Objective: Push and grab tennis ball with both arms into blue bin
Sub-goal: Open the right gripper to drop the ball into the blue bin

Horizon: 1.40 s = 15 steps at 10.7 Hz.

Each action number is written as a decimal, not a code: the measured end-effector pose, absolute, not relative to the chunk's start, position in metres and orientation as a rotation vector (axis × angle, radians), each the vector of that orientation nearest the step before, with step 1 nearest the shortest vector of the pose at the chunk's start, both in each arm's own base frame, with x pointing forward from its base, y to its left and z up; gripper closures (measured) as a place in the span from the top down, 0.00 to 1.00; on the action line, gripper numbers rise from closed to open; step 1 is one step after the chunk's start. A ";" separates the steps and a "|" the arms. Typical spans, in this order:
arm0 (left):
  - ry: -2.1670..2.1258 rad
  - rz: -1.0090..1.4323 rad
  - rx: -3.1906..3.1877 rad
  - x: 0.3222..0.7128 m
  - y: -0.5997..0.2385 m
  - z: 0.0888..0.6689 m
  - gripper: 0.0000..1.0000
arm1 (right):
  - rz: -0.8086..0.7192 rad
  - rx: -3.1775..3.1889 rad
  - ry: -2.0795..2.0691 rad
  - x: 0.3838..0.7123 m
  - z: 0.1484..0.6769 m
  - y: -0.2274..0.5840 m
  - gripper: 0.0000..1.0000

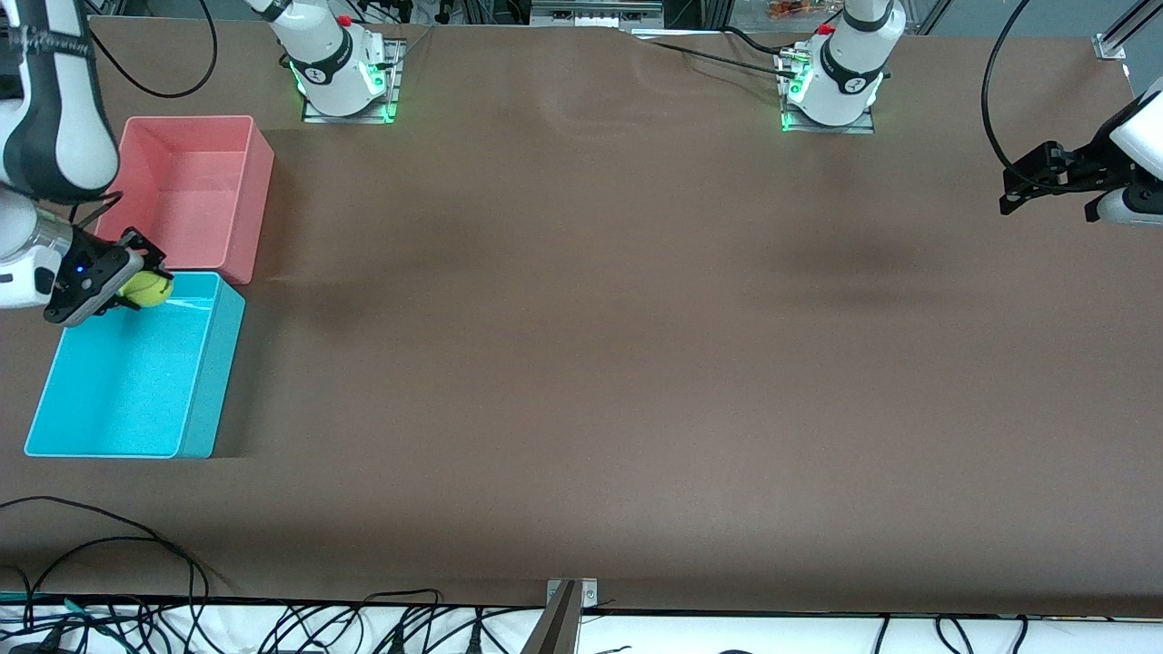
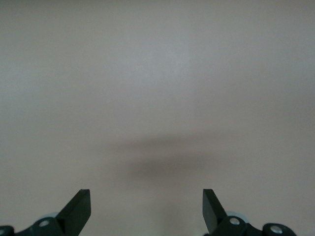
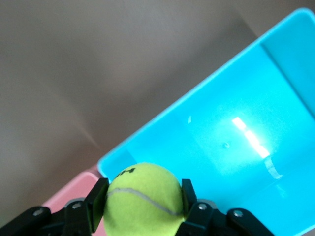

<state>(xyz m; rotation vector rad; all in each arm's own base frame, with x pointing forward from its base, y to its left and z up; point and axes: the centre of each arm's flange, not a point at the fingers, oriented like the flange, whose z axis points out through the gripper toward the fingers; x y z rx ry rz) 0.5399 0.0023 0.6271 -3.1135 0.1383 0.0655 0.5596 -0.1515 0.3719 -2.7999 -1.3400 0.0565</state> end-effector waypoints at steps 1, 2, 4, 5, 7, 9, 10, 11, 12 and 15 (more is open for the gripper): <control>0.139 0.066 -3.113 0.540 0.002 0.627 1.00 | 0.083 -2.778 -1.363 0.564 0.357 -0.171 0.65; 0.139 0.066 -3.113 0.540 0.002 0.627 1.00 | 0.107 -2.751 -1.378 0.567 0.339 -0.187 0.65; 0.139 0.066 -3.113 0.540 0.002 0.627 1.00 | 0.152 -2.700 -1.417 0.580 0.301 -0.205 0.65; 0.139 0.066 -3.113 0.540 0.002 0.627 1.00 | 0.175 -2.681 -1.430 0.588 0.282 -0.207 0.65; 0.139 0.067 -3.114 0.540 0.002 0.627 1.00 | 0.181 -2.675 -1.463 0.602 0.250 -0.210 0.65; 0.135 0.067 -3.114 0.540 0.003 0.627 1.00 | 0.163 -2.675 -1.476 0.606 0.223 -0.222 0.65; 0.134 0.067 -3.114 0.540 0.004 0.627 1.00 | 0.162 -2.668 -1.469 0.605 0.214 -0.227 0.65; 0.134 0.067 -3.114 0.540 0.004 0.627 1.00 | 0.160 -2.666 -1.463 0.604 0.211 -0.230 0.65; 0.134 0.067 -3.114 0.540 0.004 0.627 1.00 | 0.155 -2.667 -1.462 0.605 0.211 -0.230 0.65; 0.135 0.068 -3.114 0.540 0.003 0.626 1.00 | 0.088 -2.688 -1.446 0.614 0.231 -0.229 0.91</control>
